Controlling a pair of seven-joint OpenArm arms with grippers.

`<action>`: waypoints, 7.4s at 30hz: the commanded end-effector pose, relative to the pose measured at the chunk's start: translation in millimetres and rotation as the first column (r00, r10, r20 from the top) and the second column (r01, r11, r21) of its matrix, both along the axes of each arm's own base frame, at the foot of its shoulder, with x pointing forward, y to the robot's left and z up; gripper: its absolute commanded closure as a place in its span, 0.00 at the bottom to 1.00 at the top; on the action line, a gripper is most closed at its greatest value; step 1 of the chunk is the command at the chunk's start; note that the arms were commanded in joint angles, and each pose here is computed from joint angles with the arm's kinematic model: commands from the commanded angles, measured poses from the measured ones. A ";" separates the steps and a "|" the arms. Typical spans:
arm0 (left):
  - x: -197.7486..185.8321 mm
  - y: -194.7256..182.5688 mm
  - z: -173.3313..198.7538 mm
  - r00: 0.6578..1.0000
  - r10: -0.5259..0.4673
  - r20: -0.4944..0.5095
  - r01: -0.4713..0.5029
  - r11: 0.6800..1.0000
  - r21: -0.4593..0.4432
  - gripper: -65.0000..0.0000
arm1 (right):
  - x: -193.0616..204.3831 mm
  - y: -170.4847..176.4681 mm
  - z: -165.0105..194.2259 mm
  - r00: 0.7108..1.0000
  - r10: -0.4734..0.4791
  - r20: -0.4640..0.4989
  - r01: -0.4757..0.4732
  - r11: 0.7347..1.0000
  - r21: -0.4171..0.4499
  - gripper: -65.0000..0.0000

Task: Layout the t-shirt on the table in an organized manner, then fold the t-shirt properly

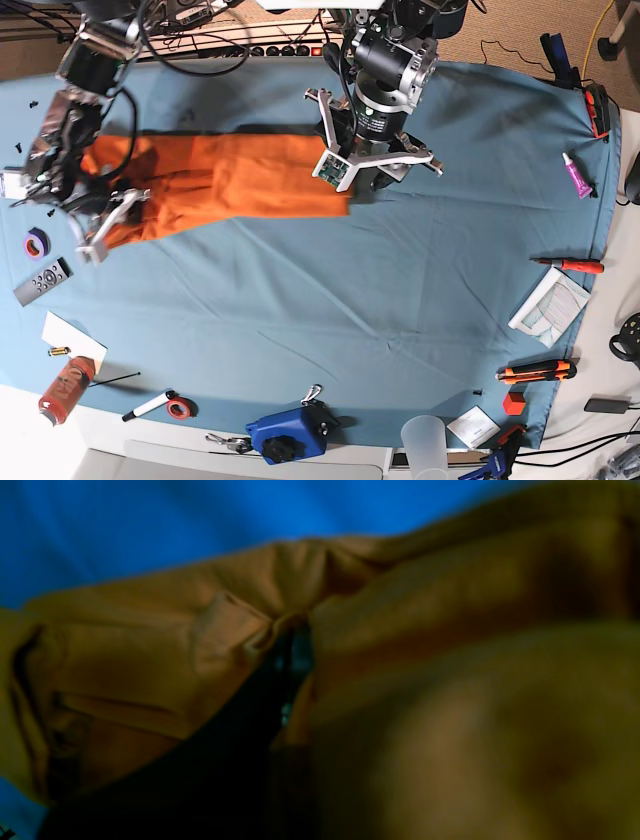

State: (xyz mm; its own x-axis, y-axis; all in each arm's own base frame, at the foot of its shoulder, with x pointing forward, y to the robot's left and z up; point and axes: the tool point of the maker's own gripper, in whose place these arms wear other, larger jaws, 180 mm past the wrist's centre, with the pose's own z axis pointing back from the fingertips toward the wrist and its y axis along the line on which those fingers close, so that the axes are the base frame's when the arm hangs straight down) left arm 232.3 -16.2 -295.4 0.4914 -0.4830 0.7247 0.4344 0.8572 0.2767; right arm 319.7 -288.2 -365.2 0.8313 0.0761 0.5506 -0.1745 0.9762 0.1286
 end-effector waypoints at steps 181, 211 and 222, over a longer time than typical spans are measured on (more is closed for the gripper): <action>3.2 139.4 -32.4 0.930 0.328 -0.165 -0.351 0.926 -0.139 0.62 | 2.4 184.3 79.3 0.876 0.373 0.305 -0.452 0.855 0.253 1.00; 6.3 138.9 -29.7 0.933 0.326 -0.150 -0.348 0.926 -0.147 0.62 | -8.9 146.3 106.8 0.860 0.319 0.398 -0.278 0.947 -0.159 0.59; 7.0 138.6 -29.0 0.934 0.326 -0.145 -0.346 0.926 -0.150 0.62 | 57.7 107.6 52.4 0.963 0.103 0.249 -0.107 0.994 0.004 0.59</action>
